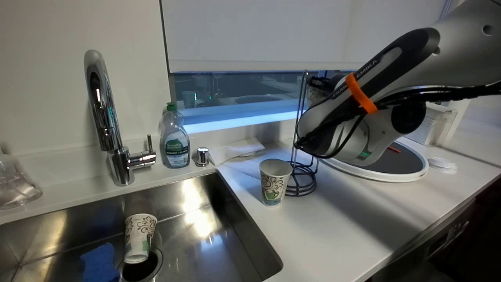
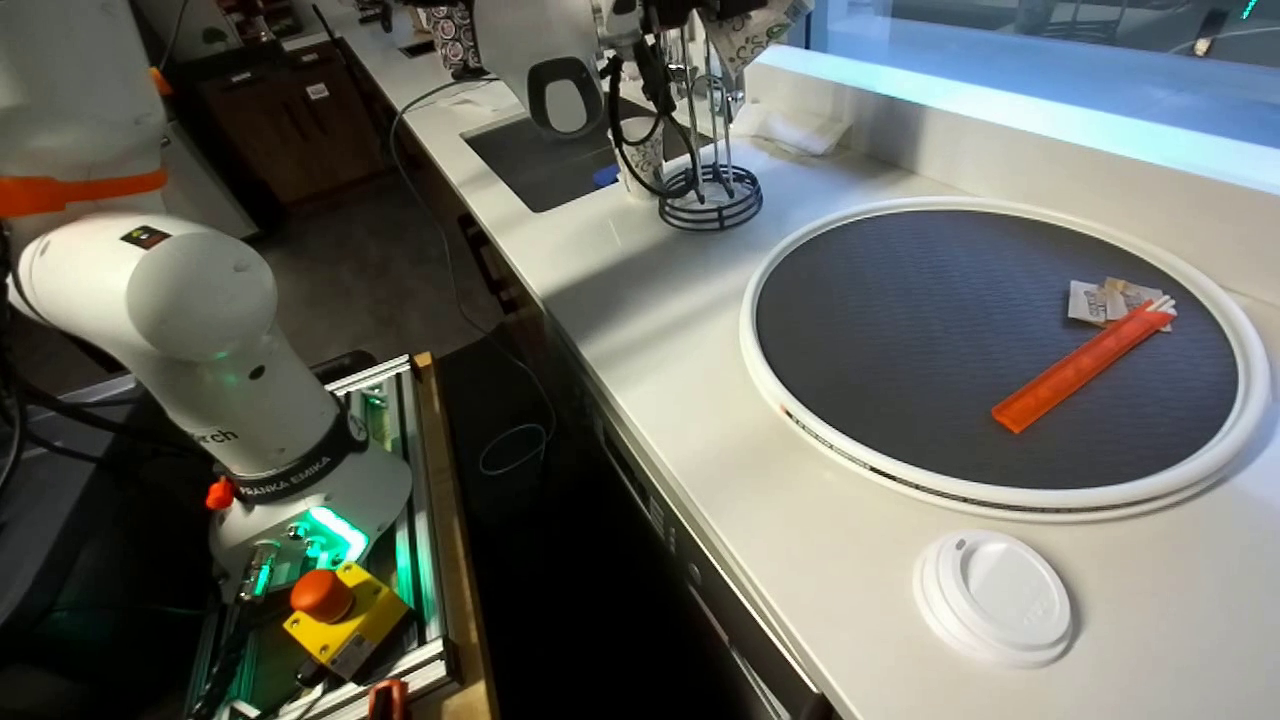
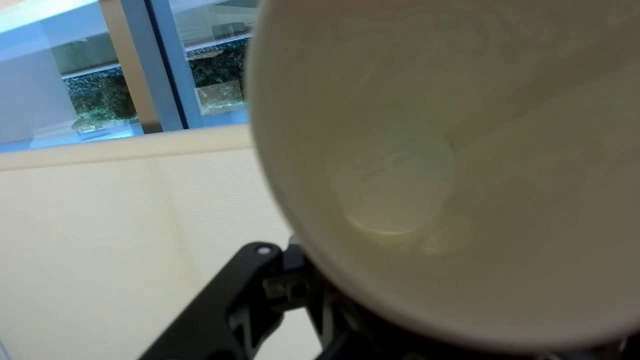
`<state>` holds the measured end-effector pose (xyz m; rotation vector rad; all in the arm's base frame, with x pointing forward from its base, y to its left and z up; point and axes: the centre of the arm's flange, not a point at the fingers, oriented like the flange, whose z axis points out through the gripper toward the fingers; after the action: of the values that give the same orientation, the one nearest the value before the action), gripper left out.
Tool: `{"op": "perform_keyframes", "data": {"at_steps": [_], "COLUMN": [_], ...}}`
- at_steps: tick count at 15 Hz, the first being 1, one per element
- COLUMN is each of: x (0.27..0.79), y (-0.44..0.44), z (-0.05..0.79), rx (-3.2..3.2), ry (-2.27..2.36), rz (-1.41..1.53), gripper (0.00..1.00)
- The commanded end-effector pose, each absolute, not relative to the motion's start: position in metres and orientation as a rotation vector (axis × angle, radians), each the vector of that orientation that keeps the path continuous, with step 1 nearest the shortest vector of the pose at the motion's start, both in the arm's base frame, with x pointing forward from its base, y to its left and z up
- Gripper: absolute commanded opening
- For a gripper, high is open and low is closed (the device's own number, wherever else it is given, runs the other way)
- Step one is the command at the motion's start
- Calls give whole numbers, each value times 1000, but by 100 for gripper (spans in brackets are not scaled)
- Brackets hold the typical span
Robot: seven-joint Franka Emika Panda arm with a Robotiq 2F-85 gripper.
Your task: Put the coffee cup on the stand
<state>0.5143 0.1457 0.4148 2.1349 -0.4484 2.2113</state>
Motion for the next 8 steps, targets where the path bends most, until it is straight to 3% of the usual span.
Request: {"op": "perform_keyframes", "data": {"at_steps": [1,8], "x": [499,487], "y": [161,171], "z": [389,379], "rx": [2079,1981], "ry": [-467,-502], "rz": [2201,2160], "gripper": [29,29]}}
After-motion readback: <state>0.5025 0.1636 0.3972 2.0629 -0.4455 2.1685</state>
